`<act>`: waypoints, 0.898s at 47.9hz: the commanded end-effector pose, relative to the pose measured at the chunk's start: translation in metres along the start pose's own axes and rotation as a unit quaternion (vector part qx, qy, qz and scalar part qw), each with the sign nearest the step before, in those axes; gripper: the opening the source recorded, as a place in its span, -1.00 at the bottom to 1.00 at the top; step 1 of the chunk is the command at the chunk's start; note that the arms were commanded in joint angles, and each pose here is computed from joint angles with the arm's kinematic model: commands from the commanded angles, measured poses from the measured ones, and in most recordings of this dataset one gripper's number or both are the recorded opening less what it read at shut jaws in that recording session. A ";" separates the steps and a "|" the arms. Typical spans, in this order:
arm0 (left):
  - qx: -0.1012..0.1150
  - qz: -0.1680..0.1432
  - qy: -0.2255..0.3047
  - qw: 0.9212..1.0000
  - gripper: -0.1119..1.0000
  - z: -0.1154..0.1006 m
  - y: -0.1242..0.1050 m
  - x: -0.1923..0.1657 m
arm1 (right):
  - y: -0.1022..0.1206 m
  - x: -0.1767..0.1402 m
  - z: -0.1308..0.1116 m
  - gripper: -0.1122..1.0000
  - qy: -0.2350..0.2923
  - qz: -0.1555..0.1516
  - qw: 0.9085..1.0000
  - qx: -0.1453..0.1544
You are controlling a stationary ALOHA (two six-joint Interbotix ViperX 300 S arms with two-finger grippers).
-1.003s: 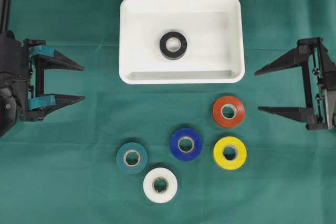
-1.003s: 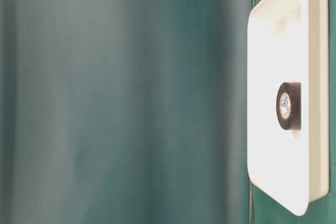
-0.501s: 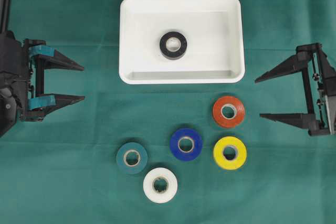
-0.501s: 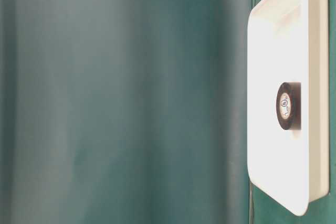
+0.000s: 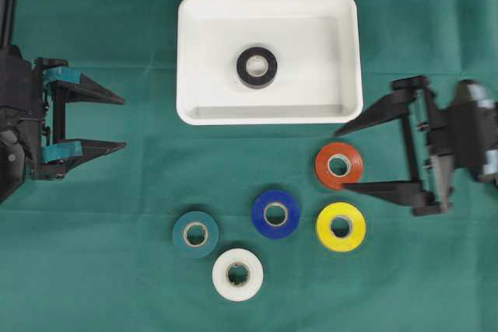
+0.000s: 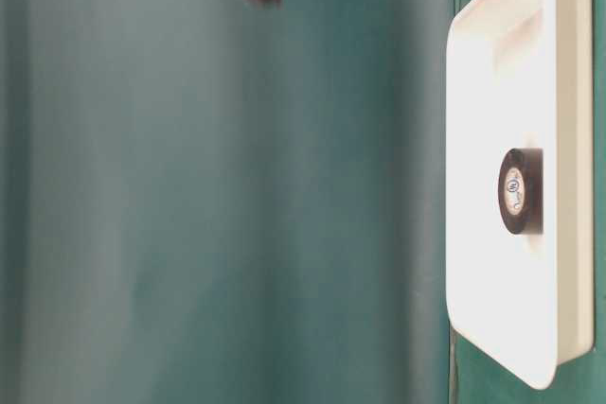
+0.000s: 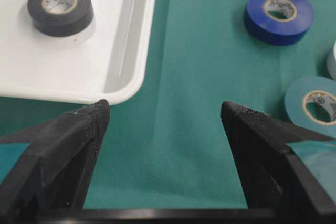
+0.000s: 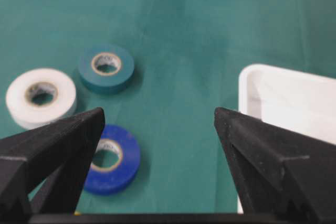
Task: Pick up the tape from a random location and place it into the white case.
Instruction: 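Swing the right gripper left over the tape rolls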
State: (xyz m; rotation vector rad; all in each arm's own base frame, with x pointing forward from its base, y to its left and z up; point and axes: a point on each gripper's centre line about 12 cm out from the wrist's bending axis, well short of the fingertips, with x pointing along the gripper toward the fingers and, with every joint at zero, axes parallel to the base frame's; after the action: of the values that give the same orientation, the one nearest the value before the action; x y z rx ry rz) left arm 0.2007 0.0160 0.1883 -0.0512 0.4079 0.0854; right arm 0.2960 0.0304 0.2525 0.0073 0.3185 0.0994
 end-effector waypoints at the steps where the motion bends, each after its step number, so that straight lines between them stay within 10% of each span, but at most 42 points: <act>1: 0.000 0.000 -0.012 1.000 0.71 0.007 0.000 0.001 | 0.001 0.020 0.021 0.87 -0.015 0.002 1.000 0.001; 43: 0.001 0.001 -0.021 1.000 0.71 0.009 0.000 0.001 | 0.025 0.185 0.091 0.87 -0.022 0.023 0.999 0.000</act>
State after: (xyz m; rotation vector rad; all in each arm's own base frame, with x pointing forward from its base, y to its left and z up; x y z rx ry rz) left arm 0.2017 0.0161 0.1912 -0.0474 0.3866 0.0845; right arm 0.4899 0.0720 0.2601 0.0085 0.3254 0.1403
